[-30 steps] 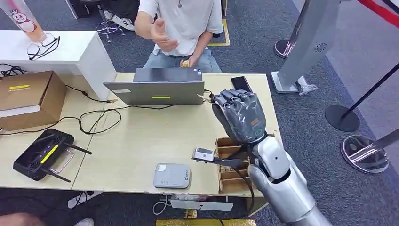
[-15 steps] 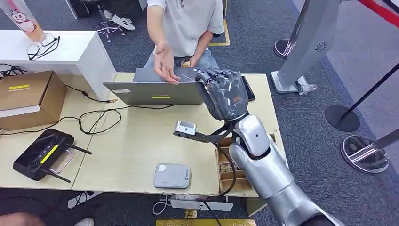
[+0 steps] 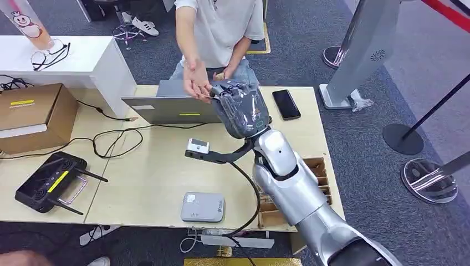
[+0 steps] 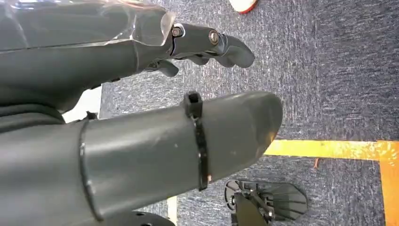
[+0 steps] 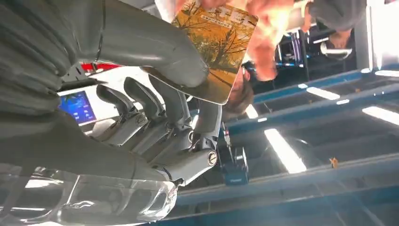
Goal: Pass the card to the sensor for recognition and then transmit it.
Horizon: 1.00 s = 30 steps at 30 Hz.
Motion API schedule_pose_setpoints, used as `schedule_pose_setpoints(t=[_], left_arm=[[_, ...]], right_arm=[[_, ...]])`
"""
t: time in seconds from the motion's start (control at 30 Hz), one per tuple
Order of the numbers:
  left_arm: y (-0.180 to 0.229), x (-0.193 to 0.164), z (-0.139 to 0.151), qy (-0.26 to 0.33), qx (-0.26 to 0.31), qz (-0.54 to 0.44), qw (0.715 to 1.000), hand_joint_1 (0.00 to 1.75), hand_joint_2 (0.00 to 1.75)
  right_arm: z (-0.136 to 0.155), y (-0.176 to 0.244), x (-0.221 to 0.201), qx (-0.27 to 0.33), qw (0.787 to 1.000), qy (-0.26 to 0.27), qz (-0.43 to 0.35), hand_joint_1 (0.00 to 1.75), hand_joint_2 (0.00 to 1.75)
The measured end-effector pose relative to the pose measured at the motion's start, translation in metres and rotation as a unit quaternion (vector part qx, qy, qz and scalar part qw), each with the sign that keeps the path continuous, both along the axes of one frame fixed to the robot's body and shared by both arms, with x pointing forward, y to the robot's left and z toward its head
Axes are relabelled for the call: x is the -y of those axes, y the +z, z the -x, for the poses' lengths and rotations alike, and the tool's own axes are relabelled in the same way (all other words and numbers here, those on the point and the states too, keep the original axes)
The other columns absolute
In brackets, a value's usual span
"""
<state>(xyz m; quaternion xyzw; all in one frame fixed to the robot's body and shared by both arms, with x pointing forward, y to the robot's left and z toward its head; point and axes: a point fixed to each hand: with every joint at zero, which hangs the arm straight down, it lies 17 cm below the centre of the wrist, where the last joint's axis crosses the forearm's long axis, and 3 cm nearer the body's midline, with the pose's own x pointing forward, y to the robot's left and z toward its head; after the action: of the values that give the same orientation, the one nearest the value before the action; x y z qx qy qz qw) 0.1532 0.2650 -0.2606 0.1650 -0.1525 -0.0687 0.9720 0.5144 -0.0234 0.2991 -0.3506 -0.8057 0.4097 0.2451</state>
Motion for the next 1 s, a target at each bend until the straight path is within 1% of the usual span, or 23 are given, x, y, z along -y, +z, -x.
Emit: schedule_pose_setpoints(t=[0.27,0.7,0.73,0.77,1.0], left_arm=[[0.0,0.0,-0.001,0.0,0.001,0.0,1.0,0.0,0.0],[0.0,0.0,-0.001,0.001,0.0,-0.001,1.0,0.0,0.0],[0.0,0.0,-0.001,0.001,0.0,-0.001,1.0,0.0,0.0],[0.0,0.0,-0.001,0.002,0.0,-0.001,1.0,0.0,0.0],[0.0,-0.001,-0.001,0.004,0.0,-0.001,1.0,0.0,0.0]], right_arm=[[0.0,-0.009,-0.012,-0.011,1.0,0.007,0.007,1.75,1.75],[-0.001,-0.015,-0.016,-0.02,1.0,0.011,0.012,1.75,1.75],[-0.001,-0.015,-0.017,-0.02,1.0,0.012,0.012,0.17,1.75],[-0.001,-0.015,-0.018,-0.02,1.0,0.012,0.013,0.0,1.75],[-0.001,-0.015,-0.024,-0.025,0.999,0.018,0.008,0.0,1.75]])
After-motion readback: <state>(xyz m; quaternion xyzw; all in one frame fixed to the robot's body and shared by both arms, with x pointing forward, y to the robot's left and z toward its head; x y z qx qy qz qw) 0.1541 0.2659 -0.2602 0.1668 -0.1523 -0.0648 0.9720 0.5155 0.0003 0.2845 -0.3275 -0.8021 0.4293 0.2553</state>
